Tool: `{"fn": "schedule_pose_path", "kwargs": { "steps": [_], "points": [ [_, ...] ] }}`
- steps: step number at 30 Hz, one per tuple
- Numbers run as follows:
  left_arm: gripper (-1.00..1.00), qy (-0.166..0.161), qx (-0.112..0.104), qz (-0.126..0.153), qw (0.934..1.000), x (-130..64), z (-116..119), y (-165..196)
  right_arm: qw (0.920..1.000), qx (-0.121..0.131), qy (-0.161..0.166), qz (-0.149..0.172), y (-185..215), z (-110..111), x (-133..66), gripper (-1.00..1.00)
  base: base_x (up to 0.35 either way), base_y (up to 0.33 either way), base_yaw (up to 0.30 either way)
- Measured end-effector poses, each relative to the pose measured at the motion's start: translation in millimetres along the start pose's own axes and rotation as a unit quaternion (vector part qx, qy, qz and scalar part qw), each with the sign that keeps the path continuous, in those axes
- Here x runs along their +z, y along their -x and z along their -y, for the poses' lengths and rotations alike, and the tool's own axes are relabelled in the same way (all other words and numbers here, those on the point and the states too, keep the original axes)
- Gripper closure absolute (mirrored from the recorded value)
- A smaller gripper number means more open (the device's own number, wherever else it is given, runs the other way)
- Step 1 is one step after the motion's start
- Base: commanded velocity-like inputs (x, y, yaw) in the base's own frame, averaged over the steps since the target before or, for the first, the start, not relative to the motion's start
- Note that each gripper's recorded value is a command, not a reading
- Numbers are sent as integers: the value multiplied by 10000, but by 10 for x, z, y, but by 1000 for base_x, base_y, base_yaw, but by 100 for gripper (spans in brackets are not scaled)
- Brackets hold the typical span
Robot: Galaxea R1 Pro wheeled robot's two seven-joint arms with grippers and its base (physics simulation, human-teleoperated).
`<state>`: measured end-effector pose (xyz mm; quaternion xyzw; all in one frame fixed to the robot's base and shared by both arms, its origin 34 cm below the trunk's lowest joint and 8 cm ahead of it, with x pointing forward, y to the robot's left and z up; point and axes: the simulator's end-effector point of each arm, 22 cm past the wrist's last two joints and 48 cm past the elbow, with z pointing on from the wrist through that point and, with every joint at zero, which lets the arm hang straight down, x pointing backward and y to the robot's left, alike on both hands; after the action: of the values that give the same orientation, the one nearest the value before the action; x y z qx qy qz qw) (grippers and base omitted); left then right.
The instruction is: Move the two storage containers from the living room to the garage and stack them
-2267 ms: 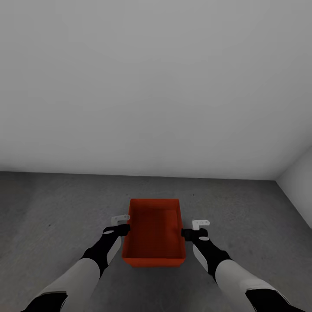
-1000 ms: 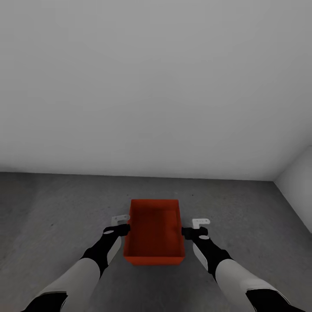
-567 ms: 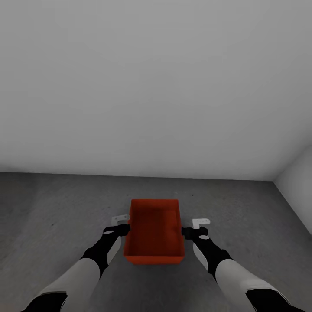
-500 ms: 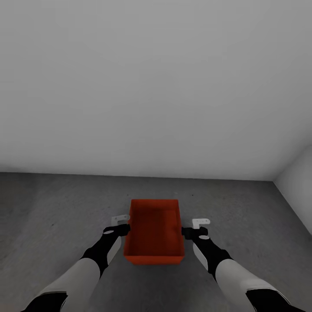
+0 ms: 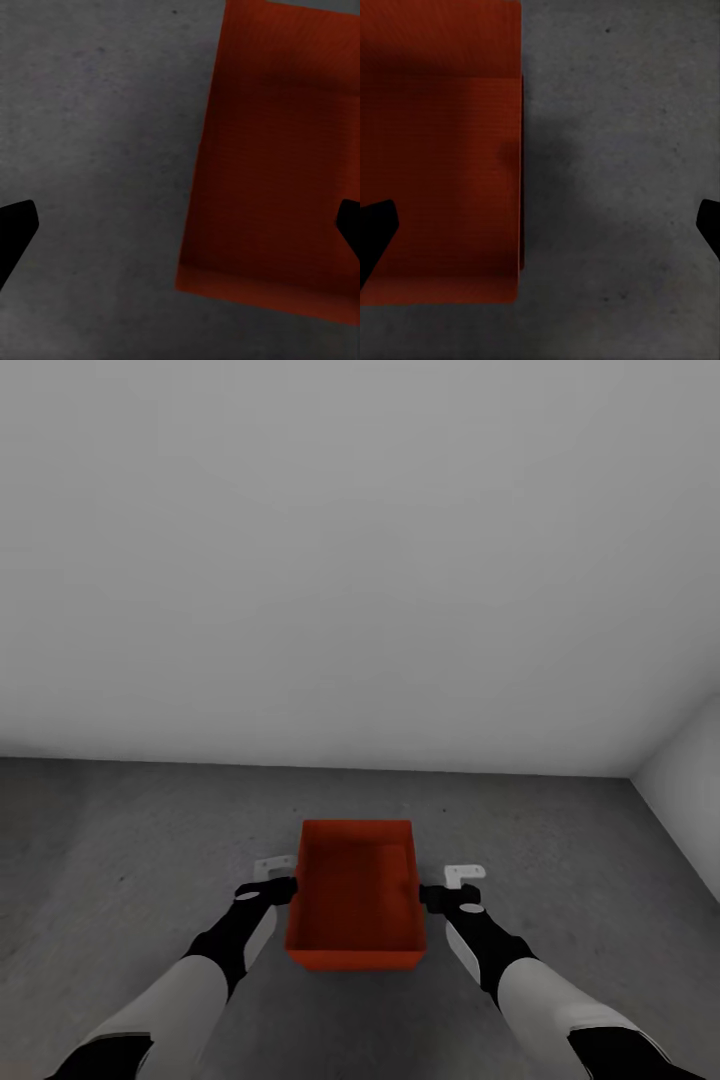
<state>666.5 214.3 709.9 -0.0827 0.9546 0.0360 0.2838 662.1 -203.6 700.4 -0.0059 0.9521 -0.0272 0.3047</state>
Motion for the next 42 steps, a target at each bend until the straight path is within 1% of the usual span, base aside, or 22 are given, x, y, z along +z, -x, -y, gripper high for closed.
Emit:
{"fn": "schedule_pose_path", "kwargs": {
  "steps": [5, 6, 7, 9, 11, 13, 15, 16, 18, 19, 21, 22, 24, 25, 26, 27, 29, 30, 33, 35, 37, 42],
  "points": [
    [-100, 13, 10, -2, 10000, 5, -23, -2, 10000, -11, -28, -85, -83, 39, 5, -100, 0, 0, 0],
    [-100, 14, 11, -4, 10000, 5, -25, -3, 9999, -26, -72, -129, -127, 111, 12, -100, 0, 0, 0],
    [-100, 15, 17, -12, 10000, 6, -27, -9, 9994, -65, -227, -260, -258, 366, 30, -100, 0, 0, 0],
    [-100, 17, 24, -38, 10000, 8, -28, -34, 9985, -105, -331, -425, -420, 543, 31, -100, 0, 0, 0],
    [-100, 17, 27, -69, 10000, 10, -30, -63, 9974, -136, -385, -589, -579, 637, 21, -100, 0, 0, 0],
    [-100, 38, 42, -165, 9998, 20, -59, -154, 9938, -188, -477, -985, -969, 786, -32, -100, 0, 0, 0],
    [-100, 84, 69, -241, 9997, 34, -129, -226, 9913, -219, -505, -1199, -1179, 835, -76, -100, 0, 0, 0],
    [-100, 142, 99, -335, 9993, 50, -218, -314, 9891, -235, -529, -1351, -1327, 879, -112, -100, 0, 0, 0],
    [-100, 193, 130, -441, 9988, 60, -298, -414, 9877, -253, -573, -1435, -1404, 952, -134, -100, 0, 0, 0],
    [-100, 238, 162, -551, 9981, 67, -368, -518, 9867, -262, -635, -1474, -1442, 1052, -146, -100, 0, 0, 0],
    [-100, 286, 197, -668, 9972, 70, -445, -627, 9858, -274, -702, -1501, -1468, 1151, -157, -100, 0, 0, 0],
    [-100, 335, 228, -805, 9959, 70, -527, -754, 9852, -281, -749, -1518, -1487, 1221, -166, -100, 0, 0, 0],
    [-100, 379, 255, -968, 9943, 62, -609, -906, 9846, -287, -784, -1537, -1510, 1272, -175, -100, 0, 0, 0],
    [-100, 422, 263, -1149, 9921, 47, -693, -1074, 9838, -291, -806, -1574, -1555, 1305, -191, -100, 0, 0, 0],
    [-100, 444, 264, -1245, 9909, 35, -736, -1164, 9834, -294, -815, -1597, -1585, 1318, -201, -100, 0, 0, 0],
    [-100, 488, 240, -1431, 9882, 7, -817, -1335, 9823, -301, -829, -1652, -1659, 1341, -225, -100, 0, 0, 0],
    [-100, 536, 192, -1589, 9857, -22, -895, -1478, 9811, -313, -839, -1713, -1749, 1357, -255, -100, 0, 0, 0],
    [-100, 582, 112, -1691, 9838, -43, -963, -1571, 9799, -320, -840, -1779, -1854, 1361, -290, -100, 0, 0, 0],
    [-100, 645, -11, -1774, 9820, -64, -1036, -1654, 9778, -341, -837, -1888, -2034, 1364, -355, -100, 0, 0, 0],
    [-100, 681, -98, -1828, 9807, -79, -1080, -1711, 9742, -365, -826, -2070, -2326, 1358, -469, -100, 0, 0, 0],
    [-100, 687, -120, -1839, 9805, -82, -1089, -1722, 9719, -386, -815, -2173, -2486, 1351, -537, -100, 0, 0, 0],
    [-100, 699, -128, -1818, 9808, -91, -1111, -1765, 9642, -435, -770, -2500, -3025, 1316, -797, -100, 0, 0, 0]
  ]
}}
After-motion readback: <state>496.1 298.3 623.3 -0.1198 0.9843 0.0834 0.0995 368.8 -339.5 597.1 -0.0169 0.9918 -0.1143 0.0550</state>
